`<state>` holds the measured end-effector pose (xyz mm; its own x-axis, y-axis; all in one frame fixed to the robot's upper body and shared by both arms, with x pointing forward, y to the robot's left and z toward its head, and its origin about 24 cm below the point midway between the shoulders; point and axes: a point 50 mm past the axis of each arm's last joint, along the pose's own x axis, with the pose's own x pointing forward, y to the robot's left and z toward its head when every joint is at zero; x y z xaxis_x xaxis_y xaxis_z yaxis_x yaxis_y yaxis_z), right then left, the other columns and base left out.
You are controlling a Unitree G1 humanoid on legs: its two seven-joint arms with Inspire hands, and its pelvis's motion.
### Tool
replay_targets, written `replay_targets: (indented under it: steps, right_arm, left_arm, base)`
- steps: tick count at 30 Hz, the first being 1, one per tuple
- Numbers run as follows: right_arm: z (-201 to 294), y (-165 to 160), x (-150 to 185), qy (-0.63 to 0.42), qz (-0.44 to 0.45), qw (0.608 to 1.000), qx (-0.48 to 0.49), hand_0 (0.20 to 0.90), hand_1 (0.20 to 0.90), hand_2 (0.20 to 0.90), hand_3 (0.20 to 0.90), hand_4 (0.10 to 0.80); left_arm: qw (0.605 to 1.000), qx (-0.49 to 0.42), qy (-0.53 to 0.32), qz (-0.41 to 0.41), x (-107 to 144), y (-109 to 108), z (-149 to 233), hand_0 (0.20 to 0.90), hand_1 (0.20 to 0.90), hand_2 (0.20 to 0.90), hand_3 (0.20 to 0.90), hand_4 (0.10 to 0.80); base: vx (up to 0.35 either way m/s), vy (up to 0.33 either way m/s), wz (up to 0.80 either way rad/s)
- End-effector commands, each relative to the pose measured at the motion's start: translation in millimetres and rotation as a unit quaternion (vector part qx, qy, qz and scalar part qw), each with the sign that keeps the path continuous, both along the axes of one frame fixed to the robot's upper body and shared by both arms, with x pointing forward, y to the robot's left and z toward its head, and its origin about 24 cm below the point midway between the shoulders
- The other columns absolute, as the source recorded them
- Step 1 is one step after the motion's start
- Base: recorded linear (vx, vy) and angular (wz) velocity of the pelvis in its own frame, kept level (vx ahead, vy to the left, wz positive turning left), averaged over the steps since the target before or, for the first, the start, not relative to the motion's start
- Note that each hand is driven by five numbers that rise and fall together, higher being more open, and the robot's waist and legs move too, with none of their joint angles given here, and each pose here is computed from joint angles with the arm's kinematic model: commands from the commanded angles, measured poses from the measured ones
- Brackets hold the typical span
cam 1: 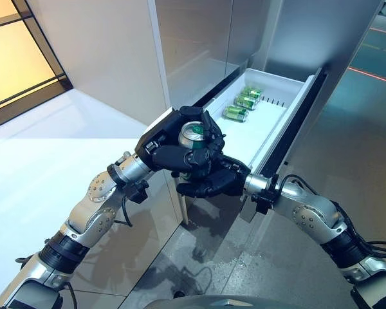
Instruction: Put drinks into fridge and close the fridge
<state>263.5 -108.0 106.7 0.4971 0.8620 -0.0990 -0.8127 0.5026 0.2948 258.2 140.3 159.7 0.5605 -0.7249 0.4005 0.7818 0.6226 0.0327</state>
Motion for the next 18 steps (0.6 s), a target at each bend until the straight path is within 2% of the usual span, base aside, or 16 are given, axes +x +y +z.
replay_targets:
  steps: [1,6,7,8,9,18]
  right_arm:
    - [56,60,-20,-0.076,0.144,0.975,0.154,0.900,0.900,0.900,0.900,0.800]
    - [51,66,-24,-0.068,0.152,0.973,0.158,0.900,0.900,0.900,0.900,0.800]
    - [51,67,-24,-0.066,0.153,0.973,0.161,0.674,0.674,0.674,0.636,0.536]
    - [51,69,-24,-0.066,0.153,0.973,0.162,0.531,0.531,0.531,0.469,0.369]
    - [50,70,-24,-0.064,0.152,0.973,0.163,0.300,0.300,0.300,0.200,0.100]
    - [47,71,-23,-0.070,0.137,0.976,0.153,0.300,0.300,0.300,0.200,0.100]
  left_arm:
    - [0.981,-0.150,-0.112,-0.043,-3,-22,55,0.300,0.300,0.300,0.200,0.100]
    - [0.981,-0.154,-0.111,-0.030,-3,-26,52,0.300,0.300,0.300,0.200,0.100]
    - [0.981,-0.154,-0.111,-0.029,-3,-27,52,0.300,0.300,0.300,0.200,0.100]
    - [0.981,-0.153,-0.112,-0.028,-2,-28,52,0.300,0.300,0.300,0.200,0.100]
    - [0.982,-0.150,-0.115,-0.027,-3,-29,53,0.300,0.300,0.300,0.200,0.100]
    - [0.988,-0.105,-0.111,-0.023,-2,-35,44,0.300,0.300,0.300,0.200,0.100]
  base:
    - [0.000,0.000,0.00]
    - [0.000,0.000,0.00]
    - [0.000,0.000,0.00]
    - [0.000,0.000,0.00]
    - [0.000,0.000,0.00]
    - [0.000,0.000,0.00]
